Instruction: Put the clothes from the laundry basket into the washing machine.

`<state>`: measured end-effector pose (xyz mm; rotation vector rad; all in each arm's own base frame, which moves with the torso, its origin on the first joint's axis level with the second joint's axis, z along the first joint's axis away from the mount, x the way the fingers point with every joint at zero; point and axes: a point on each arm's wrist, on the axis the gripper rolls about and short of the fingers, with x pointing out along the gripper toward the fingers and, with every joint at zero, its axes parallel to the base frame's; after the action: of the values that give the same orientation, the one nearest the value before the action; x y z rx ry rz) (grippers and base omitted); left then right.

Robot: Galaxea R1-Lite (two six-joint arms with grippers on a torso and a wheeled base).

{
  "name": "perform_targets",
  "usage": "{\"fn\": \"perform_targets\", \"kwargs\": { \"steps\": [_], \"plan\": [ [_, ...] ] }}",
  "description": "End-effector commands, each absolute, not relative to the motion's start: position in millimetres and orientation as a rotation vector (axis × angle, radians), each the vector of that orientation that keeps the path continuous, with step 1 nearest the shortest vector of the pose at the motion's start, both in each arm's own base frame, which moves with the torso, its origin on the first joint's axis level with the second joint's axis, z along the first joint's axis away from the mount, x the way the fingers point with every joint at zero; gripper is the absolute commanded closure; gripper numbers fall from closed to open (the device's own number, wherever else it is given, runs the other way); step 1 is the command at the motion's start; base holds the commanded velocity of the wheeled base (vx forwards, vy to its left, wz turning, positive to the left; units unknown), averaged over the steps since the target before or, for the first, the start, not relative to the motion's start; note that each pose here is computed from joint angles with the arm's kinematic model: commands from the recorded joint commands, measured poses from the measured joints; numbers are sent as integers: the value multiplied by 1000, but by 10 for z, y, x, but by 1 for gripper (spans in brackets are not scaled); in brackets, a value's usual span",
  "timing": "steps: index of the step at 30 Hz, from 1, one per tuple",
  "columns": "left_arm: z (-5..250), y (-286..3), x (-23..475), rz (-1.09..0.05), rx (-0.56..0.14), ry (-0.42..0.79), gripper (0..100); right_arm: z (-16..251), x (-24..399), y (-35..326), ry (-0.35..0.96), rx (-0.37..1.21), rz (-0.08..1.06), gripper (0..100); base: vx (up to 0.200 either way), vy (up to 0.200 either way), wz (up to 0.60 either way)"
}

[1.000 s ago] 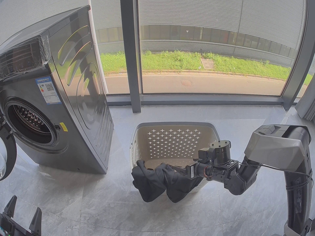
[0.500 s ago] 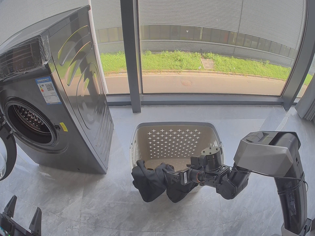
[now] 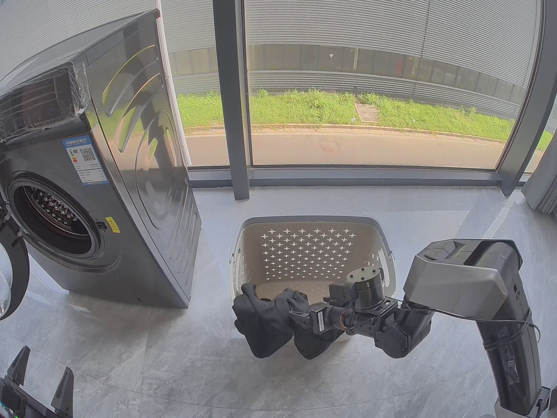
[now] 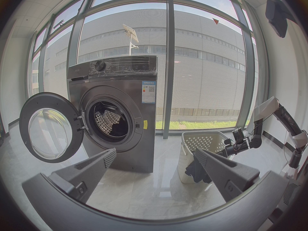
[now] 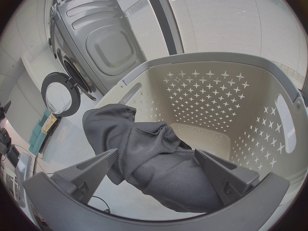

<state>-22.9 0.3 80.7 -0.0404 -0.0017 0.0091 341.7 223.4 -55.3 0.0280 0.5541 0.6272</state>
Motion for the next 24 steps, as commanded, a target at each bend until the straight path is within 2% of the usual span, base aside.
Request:
{"fn": "perform_targets", "kwargs": {
  "steps": [1,3,4,8,16,22,24],
  "plan": [
    [759,3,-229,9,-41,-2,0,-630,3427,2244,566,24,626,0,0,0,0],
    [759,3,-229,9,-40,-2,0,-639,3435,2249,563,25,627,0,0,0,0],
    [761,3,-229,9,-40,-3,0,-643,3437,2250,563,25,627,100,0,0,0],
    [759,3,-229,9,-40,-2,0,-614,3444,2255,553,27,626,100,0,0,0],
    [761,3,-229,9,-40,-3,0,-339,3455,2216,499,45,621,100,0,0,0],
    [761,3,-229,9,-40,-3,0,-228,3418,2183,483,49,614,100,0,0,0],
    [761,2,-229,11,-40,-3,0,-98,3402,2167,456,51,594,100,0,0,0]
  ]
}}
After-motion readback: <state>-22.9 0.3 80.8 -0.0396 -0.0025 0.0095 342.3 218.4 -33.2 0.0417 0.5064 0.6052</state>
